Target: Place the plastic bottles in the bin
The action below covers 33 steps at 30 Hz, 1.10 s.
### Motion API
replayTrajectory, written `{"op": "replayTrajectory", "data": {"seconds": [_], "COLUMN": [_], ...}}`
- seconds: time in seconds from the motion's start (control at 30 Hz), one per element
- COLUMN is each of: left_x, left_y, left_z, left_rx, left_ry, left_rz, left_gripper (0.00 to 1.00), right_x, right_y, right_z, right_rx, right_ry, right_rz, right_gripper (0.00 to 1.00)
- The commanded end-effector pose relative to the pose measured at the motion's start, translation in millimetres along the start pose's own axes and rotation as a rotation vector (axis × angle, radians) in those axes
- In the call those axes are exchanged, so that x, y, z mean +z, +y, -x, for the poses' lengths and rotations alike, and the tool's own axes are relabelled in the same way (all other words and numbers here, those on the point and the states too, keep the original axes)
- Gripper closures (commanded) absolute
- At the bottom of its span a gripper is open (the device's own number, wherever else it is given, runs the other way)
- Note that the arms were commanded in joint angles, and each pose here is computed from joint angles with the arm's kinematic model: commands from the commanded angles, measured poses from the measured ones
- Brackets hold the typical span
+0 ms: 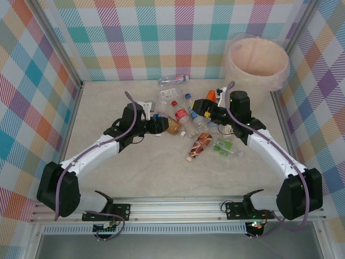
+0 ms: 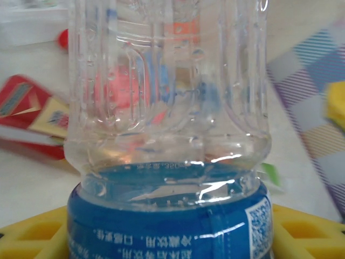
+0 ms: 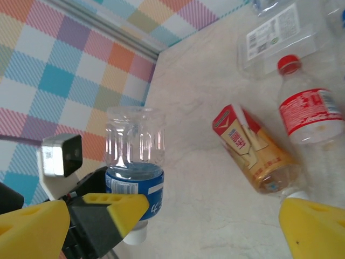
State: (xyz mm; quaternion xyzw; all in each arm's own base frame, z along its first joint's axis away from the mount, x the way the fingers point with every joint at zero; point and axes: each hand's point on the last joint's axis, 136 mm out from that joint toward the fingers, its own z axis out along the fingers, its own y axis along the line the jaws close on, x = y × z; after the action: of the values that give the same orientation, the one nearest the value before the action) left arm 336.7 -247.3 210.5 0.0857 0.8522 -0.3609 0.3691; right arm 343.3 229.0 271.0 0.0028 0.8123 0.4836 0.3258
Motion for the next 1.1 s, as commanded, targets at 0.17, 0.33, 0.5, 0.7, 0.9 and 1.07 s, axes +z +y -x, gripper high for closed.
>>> {"op": "replayTrajectory", "data": {"seconds": [0.17,0.33,0.5,0.7,0.9,1.07], "left_x": [-18.1,-21.4,-16.1,-11.7,-7.8,-3.6], "left_y": [-92.1,-117.8,-123.1,-121.7,-112.6,-100.1], "left_z": [2.9,0.8,-1.1,1.5,4.6,9.6], "left_rx": [0.086,0.108,0.114,0.112,0.095,0.079], "left_ry": [0.03,0.055,0.066,0.058,0.029,-0.011], "left_rz": [-0.469,-0.581,-0.583,-0.571,-0.513,-0.436], "left_gripper": [0.42,0.42,0.42,0.42,0.42,0.42], "right_x": [11.0,22.5,30.4,39.7,41.5,42.7], "right_y": [64.2,71.9,82.6,81.0,79.9,71.6], "right_z": [-5.8,-7.9,-2.4,-0.5,-4.2,-7.0], "right_rx": [-0.101,-0.09,-0.083,-0.03,-0.035,-0.041], "right_ry": [0.063,0.089,0.041,0.031,0.045,0.052], "right_rz": [0.286,0.326,0.355,0.362,0.361,0.317], "right_gripper": [0.0,0.0,0.0,0.07,0.27,0.35]}}
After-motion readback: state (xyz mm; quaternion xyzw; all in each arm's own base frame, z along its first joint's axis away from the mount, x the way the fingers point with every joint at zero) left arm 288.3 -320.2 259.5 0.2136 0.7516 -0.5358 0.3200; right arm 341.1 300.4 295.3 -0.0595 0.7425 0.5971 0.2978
